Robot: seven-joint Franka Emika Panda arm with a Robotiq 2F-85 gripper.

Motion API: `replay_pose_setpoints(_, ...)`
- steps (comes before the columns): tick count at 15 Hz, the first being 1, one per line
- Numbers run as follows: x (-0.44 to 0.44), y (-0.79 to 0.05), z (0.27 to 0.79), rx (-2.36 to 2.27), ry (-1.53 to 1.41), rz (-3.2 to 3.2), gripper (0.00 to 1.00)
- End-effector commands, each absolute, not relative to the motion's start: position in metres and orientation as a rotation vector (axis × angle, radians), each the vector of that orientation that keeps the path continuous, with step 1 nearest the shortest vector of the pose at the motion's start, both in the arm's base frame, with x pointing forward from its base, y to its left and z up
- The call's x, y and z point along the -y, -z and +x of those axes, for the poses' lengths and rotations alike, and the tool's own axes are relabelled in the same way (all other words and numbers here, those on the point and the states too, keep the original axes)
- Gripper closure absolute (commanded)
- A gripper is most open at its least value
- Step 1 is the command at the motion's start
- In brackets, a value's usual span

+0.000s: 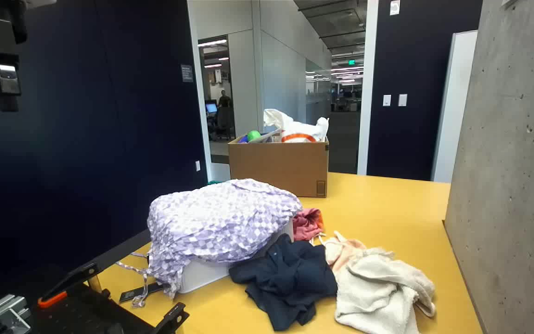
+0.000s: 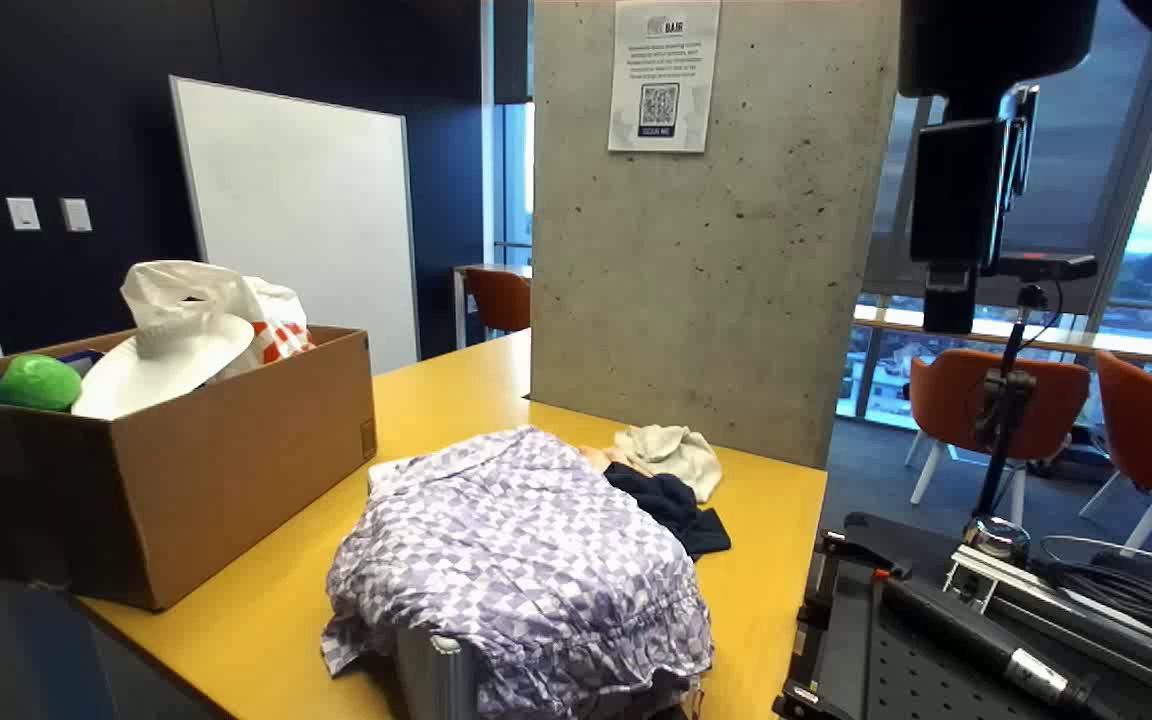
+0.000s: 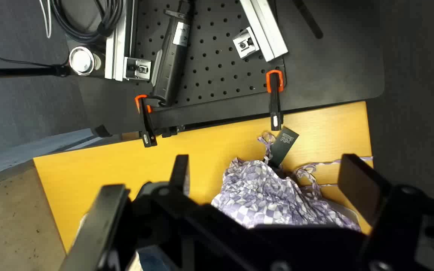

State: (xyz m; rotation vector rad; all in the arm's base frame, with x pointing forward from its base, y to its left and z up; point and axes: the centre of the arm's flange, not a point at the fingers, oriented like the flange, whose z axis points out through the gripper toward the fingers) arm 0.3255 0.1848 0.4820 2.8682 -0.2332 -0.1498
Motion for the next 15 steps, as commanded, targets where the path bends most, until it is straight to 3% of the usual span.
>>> replay_pose_setpoints(1, -0.185, -0.482, 0.326, 0.233, 0.149, 2.869, 0.0)
replay_pose_setpoints(15, -0.118, -0.439, 0.316, 0.28, -0.046, 2.773, 0.0)
